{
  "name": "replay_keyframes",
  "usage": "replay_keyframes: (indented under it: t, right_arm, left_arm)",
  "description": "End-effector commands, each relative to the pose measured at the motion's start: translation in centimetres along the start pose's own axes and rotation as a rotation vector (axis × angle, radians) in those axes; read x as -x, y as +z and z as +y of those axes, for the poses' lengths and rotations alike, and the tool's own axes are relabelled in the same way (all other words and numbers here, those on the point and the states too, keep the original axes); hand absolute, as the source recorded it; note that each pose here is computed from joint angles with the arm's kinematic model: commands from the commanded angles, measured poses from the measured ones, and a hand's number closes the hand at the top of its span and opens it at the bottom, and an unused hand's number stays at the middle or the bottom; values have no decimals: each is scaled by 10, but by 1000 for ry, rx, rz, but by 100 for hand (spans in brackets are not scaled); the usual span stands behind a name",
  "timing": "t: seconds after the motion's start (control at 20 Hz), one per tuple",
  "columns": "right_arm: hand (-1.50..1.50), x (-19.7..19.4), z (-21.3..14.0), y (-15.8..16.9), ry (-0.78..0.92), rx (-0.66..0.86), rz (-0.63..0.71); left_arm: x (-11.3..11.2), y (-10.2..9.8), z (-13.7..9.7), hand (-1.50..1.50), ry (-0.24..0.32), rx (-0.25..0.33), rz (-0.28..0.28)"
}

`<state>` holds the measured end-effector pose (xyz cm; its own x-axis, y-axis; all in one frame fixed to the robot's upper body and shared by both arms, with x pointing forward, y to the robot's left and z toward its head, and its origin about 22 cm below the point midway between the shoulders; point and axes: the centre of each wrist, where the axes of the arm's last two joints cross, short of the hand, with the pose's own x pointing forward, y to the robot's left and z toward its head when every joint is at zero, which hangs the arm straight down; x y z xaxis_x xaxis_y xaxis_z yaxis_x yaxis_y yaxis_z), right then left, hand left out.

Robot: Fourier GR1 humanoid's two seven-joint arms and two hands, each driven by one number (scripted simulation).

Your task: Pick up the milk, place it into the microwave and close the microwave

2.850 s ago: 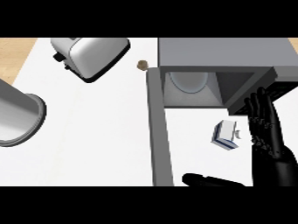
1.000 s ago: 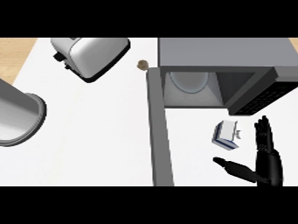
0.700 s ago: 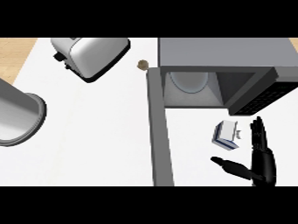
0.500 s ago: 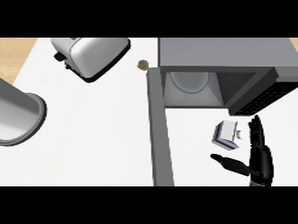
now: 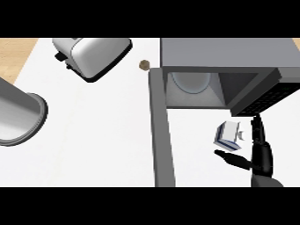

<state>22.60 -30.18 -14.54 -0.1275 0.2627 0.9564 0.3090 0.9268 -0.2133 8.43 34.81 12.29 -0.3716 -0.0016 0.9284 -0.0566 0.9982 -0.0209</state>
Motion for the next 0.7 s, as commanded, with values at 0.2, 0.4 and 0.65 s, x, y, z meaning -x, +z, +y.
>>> replay_keyframes:
  t: [0.2, 0.4, 0.65]
  right_arm:
    - [150, 11, 15, -10, 1, -99, -83]
    - [150, 5, 18, -18, 61, -44, -169]
    - [150, 5, 21, -21, -63, -97, -182]
  left_arm:
    - [-9, 5, 2, -150, -9, 15, -7]
    - [3, -1, 6, -150, 2, 4, -12]
    - [-12, 11, 17, -150, -15, 0, 2]
